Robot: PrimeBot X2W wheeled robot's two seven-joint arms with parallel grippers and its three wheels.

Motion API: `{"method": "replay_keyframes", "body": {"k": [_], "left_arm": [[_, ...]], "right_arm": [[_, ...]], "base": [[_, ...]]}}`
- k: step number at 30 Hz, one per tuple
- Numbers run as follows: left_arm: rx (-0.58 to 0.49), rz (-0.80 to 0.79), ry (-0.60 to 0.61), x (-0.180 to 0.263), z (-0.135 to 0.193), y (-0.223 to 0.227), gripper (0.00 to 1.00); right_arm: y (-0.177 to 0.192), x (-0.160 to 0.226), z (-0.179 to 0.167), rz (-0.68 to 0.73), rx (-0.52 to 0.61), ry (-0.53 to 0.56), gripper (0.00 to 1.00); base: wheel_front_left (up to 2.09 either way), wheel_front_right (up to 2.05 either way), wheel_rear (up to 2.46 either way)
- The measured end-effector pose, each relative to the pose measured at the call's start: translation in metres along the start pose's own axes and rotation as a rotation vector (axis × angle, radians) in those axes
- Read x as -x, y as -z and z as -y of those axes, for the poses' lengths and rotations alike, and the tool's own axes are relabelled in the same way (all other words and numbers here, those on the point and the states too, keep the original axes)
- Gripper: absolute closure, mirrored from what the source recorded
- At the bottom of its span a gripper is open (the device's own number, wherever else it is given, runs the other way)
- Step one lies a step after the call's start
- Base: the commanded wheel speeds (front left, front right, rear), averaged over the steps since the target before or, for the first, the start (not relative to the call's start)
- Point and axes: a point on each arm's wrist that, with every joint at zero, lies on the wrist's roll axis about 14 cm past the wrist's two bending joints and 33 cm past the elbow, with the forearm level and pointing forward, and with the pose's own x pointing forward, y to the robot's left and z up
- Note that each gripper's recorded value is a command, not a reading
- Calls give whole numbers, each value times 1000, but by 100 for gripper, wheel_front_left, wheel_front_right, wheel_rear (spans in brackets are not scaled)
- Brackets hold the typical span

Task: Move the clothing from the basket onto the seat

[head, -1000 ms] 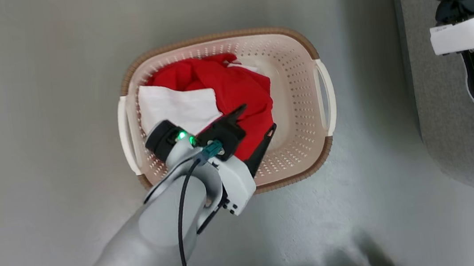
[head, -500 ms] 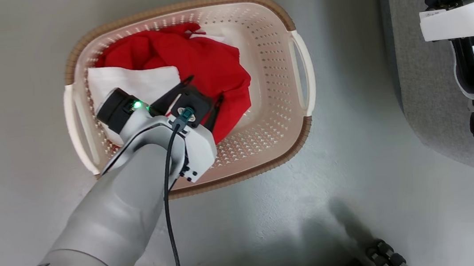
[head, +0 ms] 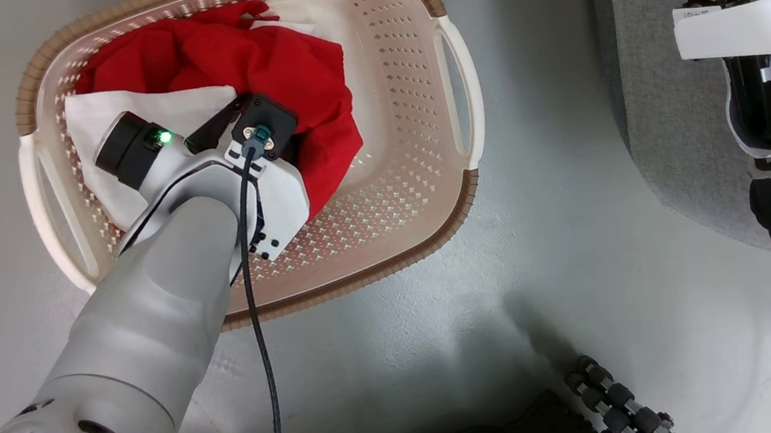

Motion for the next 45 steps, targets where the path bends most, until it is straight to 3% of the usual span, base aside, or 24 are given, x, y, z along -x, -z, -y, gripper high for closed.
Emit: {"method": "replay_keyframes", "body": {"k": [2, 3, 4, 5, 12, 23, 34, 45], "left_arm": [[6, -5, 10, -2, 2, 2, 4], [6, -11, 17, -2, 3, 3, 18], [9, -17, 19, -2, 4, 5, 55], [16, -20, 16, -2, 3, 6, 100], [39, -45, -6, 3, -3, 8, 100], [109, 95, -53, 45, 2, -30, 100], [164, 305, -138, 116, 12, -99, 100], [187, 509, -257, 200, 20, -136, 100]], "right_arm": [[1, 1, 2, -3, 2, 5, 0], [1, 1, 3, -3, 2, 8, 0], [2, 1, 4, -3, 3, 9, 0], [2, 1, 4, -3, 3, 10, 0], [-6, 0, 6, 13, 0, 19, 0], [-57, 3, -7, 92, -1, -6, 0], [-100, 39, -29, 112, -14, -40, 0], [-129, 87, -52, 121, -31, -67, 0]], "base": [[0, 0, 0], [0, 0, 0], [0, 0, 0], [0, 0, 0], [0, 0, 0], [0, 0, 0], [0, 0, 0], [0, 0, 0]]}}
